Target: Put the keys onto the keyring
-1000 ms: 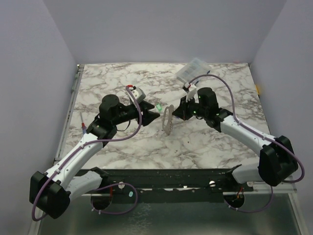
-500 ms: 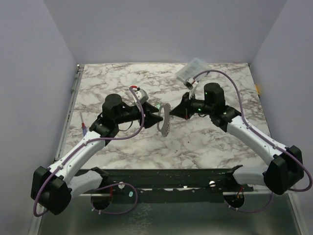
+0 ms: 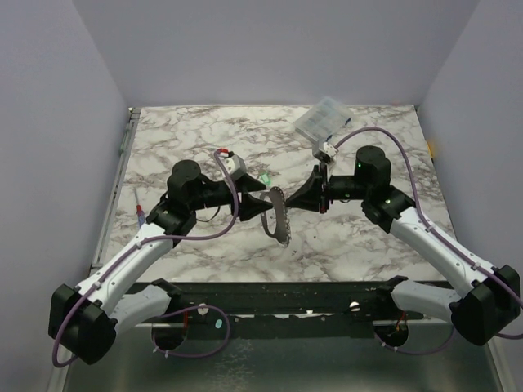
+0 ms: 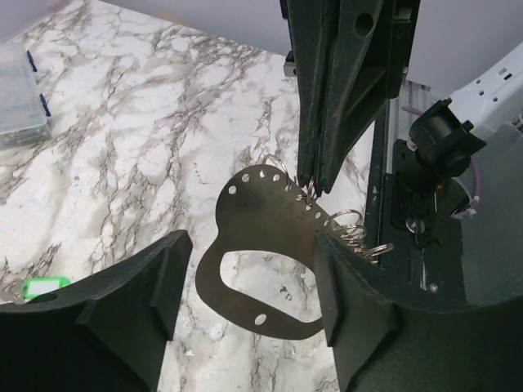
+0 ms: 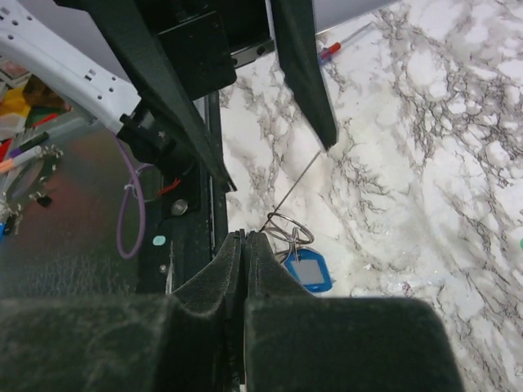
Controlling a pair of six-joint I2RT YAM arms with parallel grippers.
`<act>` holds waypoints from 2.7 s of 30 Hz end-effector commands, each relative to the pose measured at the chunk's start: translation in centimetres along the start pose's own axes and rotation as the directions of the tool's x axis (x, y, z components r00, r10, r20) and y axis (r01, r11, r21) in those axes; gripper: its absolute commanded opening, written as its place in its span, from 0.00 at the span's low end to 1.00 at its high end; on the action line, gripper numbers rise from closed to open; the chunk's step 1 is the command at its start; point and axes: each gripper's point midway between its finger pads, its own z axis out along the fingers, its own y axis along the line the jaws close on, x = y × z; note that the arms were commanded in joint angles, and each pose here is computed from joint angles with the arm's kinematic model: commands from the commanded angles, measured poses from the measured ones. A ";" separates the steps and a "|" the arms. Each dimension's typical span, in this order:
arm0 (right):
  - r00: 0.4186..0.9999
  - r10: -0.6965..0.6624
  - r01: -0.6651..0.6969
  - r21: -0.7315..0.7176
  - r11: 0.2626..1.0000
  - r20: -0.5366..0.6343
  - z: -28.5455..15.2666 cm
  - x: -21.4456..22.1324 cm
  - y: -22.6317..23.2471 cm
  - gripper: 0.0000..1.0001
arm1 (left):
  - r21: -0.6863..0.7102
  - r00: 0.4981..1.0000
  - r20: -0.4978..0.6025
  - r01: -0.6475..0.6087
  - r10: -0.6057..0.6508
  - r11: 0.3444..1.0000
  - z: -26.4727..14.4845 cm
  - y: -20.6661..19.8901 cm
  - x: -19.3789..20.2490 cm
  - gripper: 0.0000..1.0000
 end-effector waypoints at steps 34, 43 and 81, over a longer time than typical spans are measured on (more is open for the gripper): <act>0.997 -0.079 0.076 -0.169 0.983 -0.012 -0.3 0.1 3.3 0.28 | 0.344 0.996 -0.066 0.083 -0.064 0.935 0.9 -6.0 0.8 0.00; 0.980 -0.151 0.146 0.044 0.988 0.126 -1.9 -1.0 2.4 0.58 | 0.361 0.999 -0.040 0.043 -0.031 0.932 0.3 -6.6 0.1 0.00; 0.965 -0.197 0.113 0.403 0.908 0.174 -3.5 -0.4 -2.0 0.41 | 0.244 0.995 -0.006 -0.098 0.102 0.965 -0.5 -5.2 -1.4 0.00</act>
